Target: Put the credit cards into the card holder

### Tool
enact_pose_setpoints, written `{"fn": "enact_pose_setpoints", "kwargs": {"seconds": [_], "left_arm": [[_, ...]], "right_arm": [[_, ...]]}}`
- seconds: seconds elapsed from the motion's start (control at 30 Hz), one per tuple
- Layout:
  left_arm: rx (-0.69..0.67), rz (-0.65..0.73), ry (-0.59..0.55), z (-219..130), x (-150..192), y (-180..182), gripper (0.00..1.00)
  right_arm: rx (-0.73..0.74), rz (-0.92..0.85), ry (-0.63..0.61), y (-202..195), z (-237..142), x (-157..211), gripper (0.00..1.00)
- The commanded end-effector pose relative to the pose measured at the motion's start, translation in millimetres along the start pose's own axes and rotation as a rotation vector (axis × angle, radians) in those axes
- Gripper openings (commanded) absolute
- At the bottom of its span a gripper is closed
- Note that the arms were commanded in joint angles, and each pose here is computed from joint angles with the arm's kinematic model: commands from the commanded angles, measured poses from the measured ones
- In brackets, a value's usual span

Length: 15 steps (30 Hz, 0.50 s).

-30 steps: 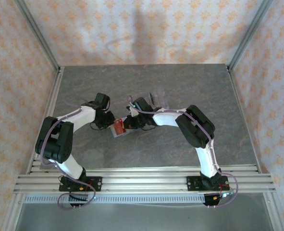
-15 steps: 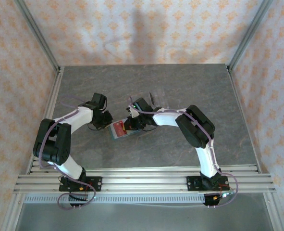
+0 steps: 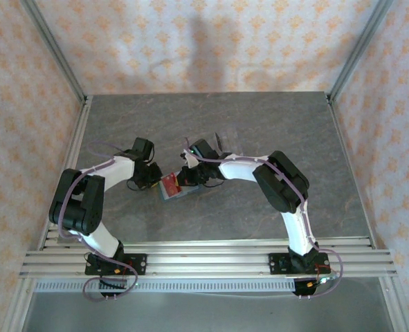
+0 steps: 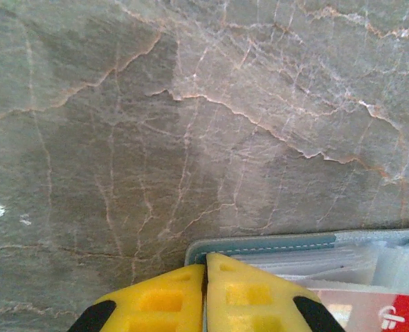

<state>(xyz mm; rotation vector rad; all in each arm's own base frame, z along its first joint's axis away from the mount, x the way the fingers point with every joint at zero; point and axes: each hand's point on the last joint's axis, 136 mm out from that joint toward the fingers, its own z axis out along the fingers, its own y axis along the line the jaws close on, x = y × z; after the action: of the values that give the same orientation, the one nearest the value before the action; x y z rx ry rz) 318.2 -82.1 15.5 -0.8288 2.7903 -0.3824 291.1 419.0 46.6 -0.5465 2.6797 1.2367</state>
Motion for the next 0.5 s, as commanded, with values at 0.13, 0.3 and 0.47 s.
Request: {"fn": "enact_pose_setpoints", "kwargs": {"seconds": [0.13,0.3,0.47], "left_arm": [[-0.06,-0.025,0.049,24.2,23.8,21.6,0.09],[-0.059,-0.029,0.048,26.2,26.5,21.6,0.09],[-0.056,-0.027,0.048,26.4,26.7,19.8,0.09]], "right_arm": [[0.0,0.035,0.003,1.9,12.2,6.2,0.0],[-0.001,0.058,-0.018,2.7,16.7,9.8,0.0],[0.028,0.064,-0.076,-0.6,9.8,5.9,0.06]]}}
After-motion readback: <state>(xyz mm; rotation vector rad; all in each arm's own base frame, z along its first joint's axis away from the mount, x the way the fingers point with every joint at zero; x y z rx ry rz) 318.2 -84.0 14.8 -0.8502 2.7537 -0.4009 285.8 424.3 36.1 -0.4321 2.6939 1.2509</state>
